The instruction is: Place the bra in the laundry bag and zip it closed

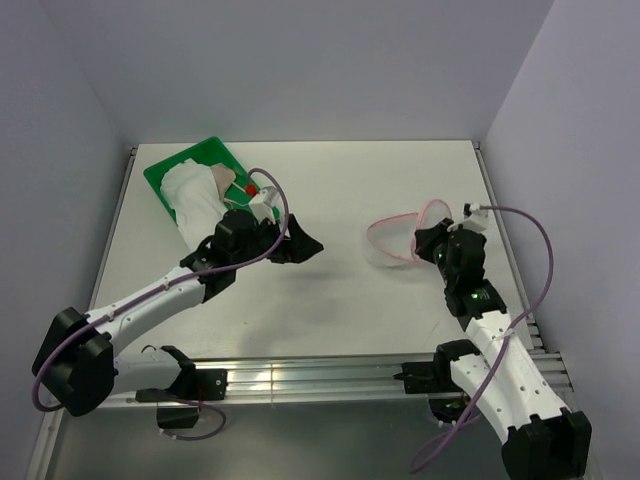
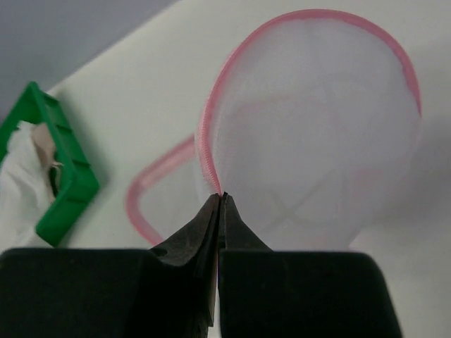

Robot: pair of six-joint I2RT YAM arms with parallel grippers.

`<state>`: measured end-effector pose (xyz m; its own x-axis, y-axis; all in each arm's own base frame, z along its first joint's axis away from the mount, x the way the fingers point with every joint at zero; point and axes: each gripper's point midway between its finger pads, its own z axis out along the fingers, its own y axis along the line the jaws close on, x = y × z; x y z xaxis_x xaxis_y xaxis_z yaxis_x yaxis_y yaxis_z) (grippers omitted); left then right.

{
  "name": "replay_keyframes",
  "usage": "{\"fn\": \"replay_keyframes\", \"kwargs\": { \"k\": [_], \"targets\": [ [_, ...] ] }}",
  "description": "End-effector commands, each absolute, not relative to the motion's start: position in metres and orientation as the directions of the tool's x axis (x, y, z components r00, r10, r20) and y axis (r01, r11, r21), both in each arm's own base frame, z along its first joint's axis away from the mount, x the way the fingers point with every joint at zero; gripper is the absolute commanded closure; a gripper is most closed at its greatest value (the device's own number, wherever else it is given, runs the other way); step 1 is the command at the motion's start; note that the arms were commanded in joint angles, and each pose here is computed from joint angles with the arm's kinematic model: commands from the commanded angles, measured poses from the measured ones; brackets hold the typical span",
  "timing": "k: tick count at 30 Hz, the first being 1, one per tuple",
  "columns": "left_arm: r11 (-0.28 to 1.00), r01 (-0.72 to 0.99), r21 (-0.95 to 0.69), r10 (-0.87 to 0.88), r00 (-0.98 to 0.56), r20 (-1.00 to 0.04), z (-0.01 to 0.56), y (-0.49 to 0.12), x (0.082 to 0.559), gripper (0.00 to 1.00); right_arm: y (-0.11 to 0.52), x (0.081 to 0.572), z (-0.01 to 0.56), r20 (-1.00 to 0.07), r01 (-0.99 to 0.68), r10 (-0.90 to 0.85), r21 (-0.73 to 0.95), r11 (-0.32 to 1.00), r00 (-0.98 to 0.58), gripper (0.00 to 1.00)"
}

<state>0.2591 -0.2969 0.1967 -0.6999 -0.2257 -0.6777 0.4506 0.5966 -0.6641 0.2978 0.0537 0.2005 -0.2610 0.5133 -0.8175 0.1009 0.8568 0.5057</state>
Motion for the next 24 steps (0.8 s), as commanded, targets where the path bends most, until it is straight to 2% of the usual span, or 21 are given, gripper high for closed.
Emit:
{"fn": "replay_keyframes", "kwargs": {
  "k": [1, 4, 6, 7, 8, 10, 11, 13, 16, 21, 24],
  "targets": [
    [0.575, 0.463, -0.674, -0.282, -0.661, -0.695, 0.213, -0.306, 0.273, 0.11, 0.049, 0.293, 0.167, -0.779, 0.140, 0.573, 0.557, 0.819, -0.253, 1.00],
    [0.563, 0.467, -0.682, -0.277, -0.671, -0.688, 0.209, -0.315, 0.274, 0.11, 0.036, 0.282, 0.142, -0.740, 0.231, 0.637, 0.595, 0.770, -0.215, 1.00],
    [0.564, 0.468, -0.681, -0.270, -0.674, -0.687, 0.205, -0.319, 0.275, 0.11, 0.025, 0.280, 0.141, -0.742, 0.263, 0.650, 0.601, 0.754, -0.168, 0.86],
    [0.566, 0.466, -0.680, -0.266, -0.678, -0.686, 0.202, -0.322, 0.276, 0.11, 0.022, 0.280, 0.140, -0.743, 0.281, 0.649, 0.596, 0.752, -0.163, 0.59],
    [0.567, 0.466, -0.679, -0.261, -0.680, -0.685, 0.201, -0.323, 0.277, 0.11, 0.019, 0.280, 0.143, -0.744, 0.295, 0.650, 0.592, 0.750, -0.157, 0.44],
    [0.565, 0.472, -0.677, -0.255, -0.680, -0.687, 0.201, -0.327, 0.277, 0.11, 0.015, 0.278, 0.137, -0.745, 0.336, 0.641, 0.565, 0.754, -0.185, 0.26],
    [0.569, 0.471, -0.675, -0.254, -0.680, -0.688, 0.201, -0.327, 0.277, 0.11, 0.016, 0.280, 0.140, -0.755, 0.327, 0.625, 0.550, 0.768, -0.199, 0.14],
    [0.574, 0.473, -0.668, -0.249, -0.676, -0.693, 0.201, -0.328, 0.277, 0.11, 0.023, 0.282, 0.147, -0.757, 0.295, 0.610, 0.543, 0.786, -0.233, 0.12],
    [0.609, 0.461, -0.646, -0.252, -0.659, -0.709, 0.203, -0.319, 0.279, 0.11, 0.028, 0.286, 0.187, -0.772, 0.216, 0.607, 0.571, 0.792, -0.186, 0.11],
    [0.695, 0.423, -0.581, -0.266, -0.600, -0.755, 0.209, -0.294, 0.284, 0.11, 0.056, 0.281, 0.257, -0.779, -0.024, 0.619, 0.624, 0.781, -0.102, 0.07],
    [0.729, 0.397, -0.557, -0.269, -0.583, -0.767, 0.209, -0.283, 0.284, 0.11, 0.057, 0.288, 0.243, -0.811, 0.036, 0.559, 0.561, 0.827, -0.172, 0.07]
  ]
}}
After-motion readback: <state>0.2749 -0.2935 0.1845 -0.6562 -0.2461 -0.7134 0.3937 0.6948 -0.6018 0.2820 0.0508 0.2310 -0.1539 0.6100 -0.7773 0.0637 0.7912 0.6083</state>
